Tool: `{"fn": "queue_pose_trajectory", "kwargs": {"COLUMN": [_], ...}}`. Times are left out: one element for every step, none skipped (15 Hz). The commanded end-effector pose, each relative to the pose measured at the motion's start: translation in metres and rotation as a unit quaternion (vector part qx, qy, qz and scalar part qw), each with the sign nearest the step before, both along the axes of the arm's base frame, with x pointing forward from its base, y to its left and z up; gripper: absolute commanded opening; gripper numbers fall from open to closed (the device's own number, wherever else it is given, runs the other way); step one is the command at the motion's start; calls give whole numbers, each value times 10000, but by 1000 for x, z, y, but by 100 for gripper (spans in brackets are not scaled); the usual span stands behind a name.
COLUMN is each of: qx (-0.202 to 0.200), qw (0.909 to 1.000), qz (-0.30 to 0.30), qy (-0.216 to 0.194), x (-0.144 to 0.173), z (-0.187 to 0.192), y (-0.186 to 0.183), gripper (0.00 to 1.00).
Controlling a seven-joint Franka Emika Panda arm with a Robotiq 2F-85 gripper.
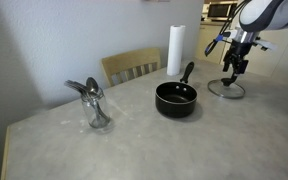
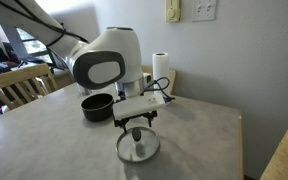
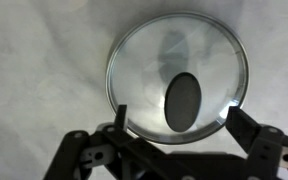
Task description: Take the lid off the pot and put in on the table
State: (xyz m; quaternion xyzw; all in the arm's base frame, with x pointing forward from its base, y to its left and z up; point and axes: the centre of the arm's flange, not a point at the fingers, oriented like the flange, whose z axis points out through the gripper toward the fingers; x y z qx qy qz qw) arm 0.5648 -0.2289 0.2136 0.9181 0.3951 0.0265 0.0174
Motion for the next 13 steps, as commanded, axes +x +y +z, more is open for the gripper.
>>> {"fn": "queue_pose_trajectory", "kwargs": {"qx": [-110, -118, -122, -127, -135, -130, -127, -110, -88, -85, -84, -81, -79], "qw": [9997, 9995, 9993, 9992, 9991, 9991, 9990, 9990, 9994, 9994, 9994, 9994, 9994], "qz": [-129, -182, -215, -235, -254, -260, -267, -257, -249, -247, -243, -241, -241], "qy": [196, 248, 290, 302, 312, 322, 331, 337, 233, 236, 238, 244, 250], "x": [-13, -14, -14, -15, -16, -16, -16, -16, -6, -6, -6, -6, -7], "z": [43, 52, 59, 66, 73, 78, 82, 84, 77, 80, 81, 80, 80], "y": [7, 7, 8, 10, 11, 13, 14, 16, 10, 12, 13, 13, 13], "gripper": [100, 100, 100, 100, 100, 100, 100, 100, 100, 100, 100, 100, 100]}}
